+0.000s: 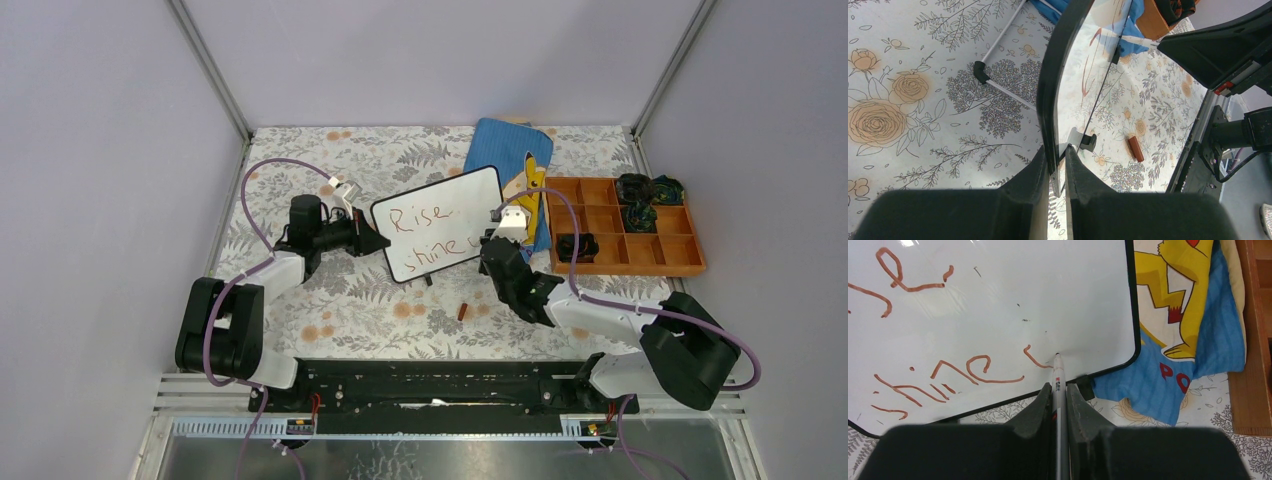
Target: Write a sentence on the whiteboard
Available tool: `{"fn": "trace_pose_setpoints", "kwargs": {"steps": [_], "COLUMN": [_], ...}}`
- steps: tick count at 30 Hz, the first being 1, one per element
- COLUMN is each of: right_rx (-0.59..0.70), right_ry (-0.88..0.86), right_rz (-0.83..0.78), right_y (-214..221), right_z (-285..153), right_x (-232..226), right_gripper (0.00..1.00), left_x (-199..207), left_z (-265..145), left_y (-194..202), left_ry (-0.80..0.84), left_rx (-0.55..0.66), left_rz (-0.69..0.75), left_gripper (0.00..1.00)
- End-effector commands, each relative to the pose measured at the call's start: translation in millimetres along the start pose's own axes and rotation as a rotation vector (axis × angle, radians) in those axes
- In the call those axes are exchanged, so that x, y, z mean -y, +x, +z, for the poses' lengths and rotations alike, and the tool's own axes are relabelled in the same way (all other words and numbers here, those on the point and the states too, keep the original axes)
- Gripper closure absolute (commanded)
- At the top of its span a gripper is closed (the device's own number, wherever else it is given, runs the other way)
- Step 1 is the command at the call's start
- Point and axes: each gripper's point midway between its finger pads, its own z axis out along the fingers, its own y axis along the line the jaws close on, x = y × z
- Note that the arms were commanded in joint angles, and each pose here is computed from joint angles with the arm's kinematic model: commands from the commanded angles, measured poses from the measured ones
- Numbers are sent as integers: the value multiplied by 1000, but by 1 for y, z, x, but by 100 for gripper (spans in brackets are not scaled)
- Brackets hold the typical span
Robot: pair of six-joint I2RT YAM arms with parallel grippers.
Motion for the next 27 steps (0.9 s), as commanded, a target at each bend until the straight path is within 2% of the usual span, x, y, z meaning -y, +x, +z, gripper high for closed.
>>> {"fn": "trace_pose_setpoints", "kwargs": {"steps": [1, 27], "right_rx": [83, 77], "right_ry": [0, -137], "right_rz": [46, 48], "right_y": [-37, -40], "right_z": [2, 0], "right_x": [-8, -33], "right_gripper": [100, 100], "left_x": [-29, -28], "left_z": [-6, -6], "left_y": [30, 30], "left_ry": [-138, -138], "left_rx": [-73, -72], "left_rz": [-31, -28], "left_gripper": [100, 100]}}
